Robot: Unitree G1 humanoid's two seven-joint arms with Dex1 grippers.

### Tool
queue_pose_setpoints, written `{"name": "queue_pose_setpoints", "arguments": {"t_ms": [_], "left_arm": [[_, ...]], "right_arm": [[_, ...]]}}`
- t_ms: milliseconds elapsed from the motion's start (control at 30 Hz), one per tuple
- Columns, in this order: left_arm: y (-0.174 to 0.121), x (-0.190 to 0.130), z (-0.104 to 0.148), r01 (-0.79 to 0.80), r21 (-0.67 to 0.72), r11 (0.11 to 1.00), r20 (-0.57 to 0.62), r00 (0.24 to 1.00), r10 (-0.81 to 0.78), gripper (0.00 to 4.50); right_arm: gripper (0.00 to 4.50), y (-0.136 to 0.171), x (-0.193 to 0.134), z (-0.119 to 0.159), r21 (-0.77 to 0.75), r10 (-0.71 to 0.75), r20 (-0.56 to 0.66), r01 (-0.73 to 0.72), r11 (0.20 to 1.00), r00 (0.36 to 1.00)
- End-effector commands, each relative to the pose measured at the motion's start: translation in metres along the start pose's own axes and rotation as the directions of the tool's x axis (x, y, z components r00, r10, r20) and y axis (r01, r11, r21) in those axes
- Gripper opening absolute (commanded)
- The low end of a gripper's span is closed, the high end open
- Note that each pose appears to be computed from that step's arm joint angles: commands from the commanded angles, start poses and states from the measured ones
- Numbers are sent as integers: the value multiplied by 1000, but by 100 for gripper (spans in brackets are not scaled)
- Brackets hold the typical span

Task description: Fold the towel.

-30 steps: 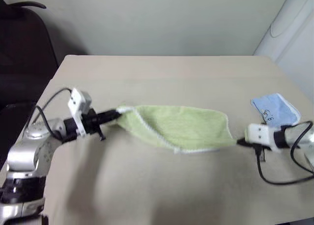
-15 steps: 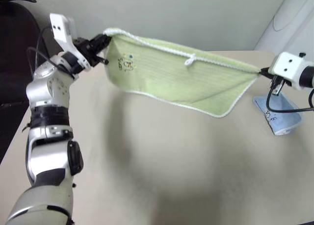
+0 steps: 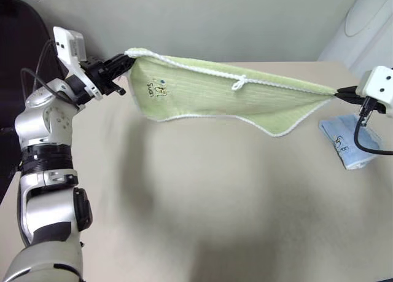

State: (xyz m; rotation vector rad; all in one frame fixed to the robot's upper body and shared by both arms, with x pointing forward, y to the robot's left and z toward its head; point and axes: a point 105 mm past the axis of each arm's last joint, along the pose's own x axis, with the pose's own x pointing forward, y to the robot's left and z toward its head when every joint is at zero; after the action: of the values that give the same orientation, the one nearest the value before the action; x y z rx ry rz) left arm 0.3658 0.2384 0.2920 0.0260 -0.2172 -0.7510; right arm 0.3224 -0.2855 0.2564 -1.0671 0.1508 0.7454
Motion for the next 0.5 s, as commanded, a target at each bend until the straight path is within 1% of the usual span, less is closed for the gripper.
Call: {"name": "queue_pose_setpoints", "arguments": {"t_ms": [33, 133, 367, 400, 433, 467, 500], "left_arm": [[-29, -45, -17, 126, -91, 988, -118, 984, -137, 0], [-35, -49, -17, 130, -104, 986, -128, 981, -143, 0], [-37, -50, -17, 126, -111, 986, -129, 982, -140, 0], [-41, -57, -28, 125, -110, 986, -171, 975, -143, 0], [-44, -61, -42, 119, -125, 985, -212, 967, -143, 0], [-47, -64, -52, 114, -136, 984, -239, 960, -144, 0], [-45, -62, -57, 91, -124, 988, -244, 962, -120, 0]], "right_arm": [[2, 63, -12, 7, 165, 310, 68, -317, 934, 948], [2, 70, -17, 10, 190, 319, 69, -326, 926, 945], [2, 73, -19, 13, 207, 315, 66, -322, 924, 947], [2, 85, -14, 11, 215, 357, 69, -363, 907, 932], [2, 89, -7, 7, 226, 360, 73, -367, 903, 930], [2, 91, -2, 4, 232, 360, 75, -367, 901, 930], [2, 85, 4, 1, 226, 327, 62, -332, 916, 943]]}}
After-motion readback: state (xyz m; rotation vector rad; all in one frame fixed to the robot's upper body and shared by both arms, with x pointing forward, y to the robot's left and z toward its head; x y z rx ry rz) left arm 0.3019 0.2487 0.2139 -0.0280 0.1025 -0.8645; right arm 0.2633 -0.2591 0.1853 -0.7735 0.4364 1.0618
